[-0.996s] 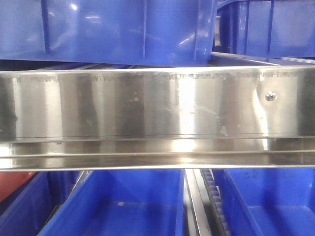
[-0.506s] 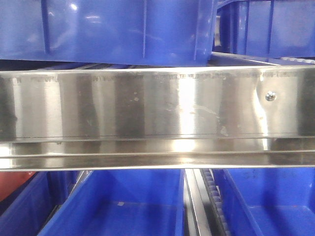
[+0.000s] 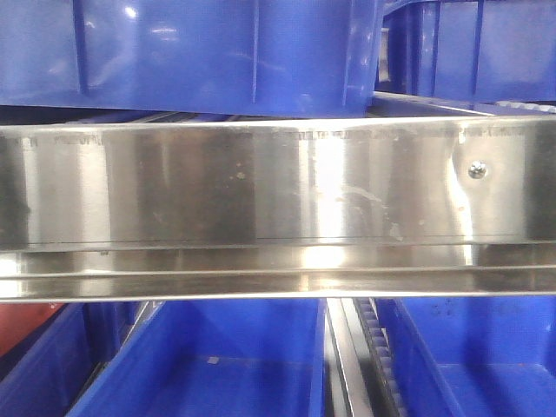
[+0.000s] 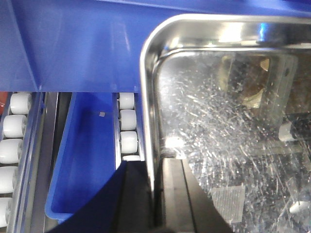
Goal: Stack silver trays without gaps
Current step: 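Hold the silver tray with both grippers while the base backs away, then carry the silver tray with both grippers while driving across the room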
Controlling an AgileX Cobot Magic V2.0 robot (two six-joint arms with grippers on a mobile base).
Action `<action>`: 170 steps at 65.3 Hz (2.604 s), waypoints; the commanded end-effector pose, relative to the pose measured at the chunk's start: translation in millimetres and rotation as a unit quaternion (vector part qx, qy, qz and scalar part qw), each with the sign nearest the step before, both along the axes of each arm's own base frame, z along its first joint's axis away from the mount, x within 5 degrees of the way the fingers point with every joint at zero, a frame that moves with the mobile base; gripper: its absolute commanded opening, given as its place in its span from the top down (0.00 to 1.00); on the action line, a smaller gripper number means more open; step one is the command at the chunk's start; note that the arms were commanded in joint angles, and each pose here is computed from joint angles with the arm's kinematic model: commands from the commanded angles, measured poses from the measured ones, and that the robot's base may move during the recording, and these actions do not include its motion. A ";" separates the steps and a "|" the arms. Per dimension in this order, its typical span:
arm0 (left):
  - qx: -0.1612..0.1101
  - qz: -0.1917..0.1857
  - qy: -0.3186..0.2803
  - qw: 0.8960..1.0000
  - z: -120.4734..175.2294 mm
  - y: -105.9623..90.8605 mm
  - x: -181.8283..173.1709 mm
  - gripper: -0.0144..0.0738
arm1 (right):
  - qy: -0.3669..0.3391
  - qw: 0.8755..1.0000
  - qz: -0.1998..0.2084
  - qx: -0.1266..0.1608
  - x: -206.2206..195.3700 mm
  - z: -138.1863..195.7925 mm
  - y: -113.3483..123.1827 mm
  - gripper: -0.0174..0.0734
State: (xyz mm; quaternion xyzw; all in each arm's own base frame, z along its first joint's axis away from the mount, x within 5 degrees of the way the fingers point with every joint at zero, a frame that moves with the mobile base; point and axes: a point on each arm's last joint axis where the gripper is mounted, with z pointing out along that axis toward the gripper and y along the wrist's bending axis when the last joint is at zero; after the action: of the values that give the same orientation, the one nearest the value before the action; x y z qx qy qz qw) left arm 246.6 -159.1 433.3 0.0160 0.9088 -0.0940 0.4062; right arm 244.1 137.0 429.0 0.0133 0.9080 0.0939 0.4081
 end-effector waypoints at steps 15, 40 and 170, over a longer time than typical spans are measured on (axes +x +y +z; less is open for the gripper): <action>-0.027 -0.019 -0.021 0.999 9.9 -4.8 -4.6 0.85 | -0.030 0.999 0.014 0.014 0.3 7.0 2.9 0.89; -0.027 -0.019 -0.021 0.999 9.9 -4.8 -4.6 0.85 | -0.030 0.999 0.014 0.014 0.3 7.0 2.9 0.89; -0.018 -0.017 -0.029 0.999 10.7 -3.5 -3.6 0.85 | -0.030 0.999 0.014 0.014 0.3 7.0 2.9 0.89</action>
State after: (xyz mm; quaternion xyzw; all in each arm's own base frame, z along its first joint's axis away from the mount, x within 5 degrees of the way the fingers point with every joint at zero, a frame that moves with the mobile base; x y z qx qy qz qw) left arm 247.3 -158.5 433.9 0.0173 0.9069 -0.0896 0.4113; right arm 244.1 137.2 429.1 0.0133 0.9078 0.0953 0.4082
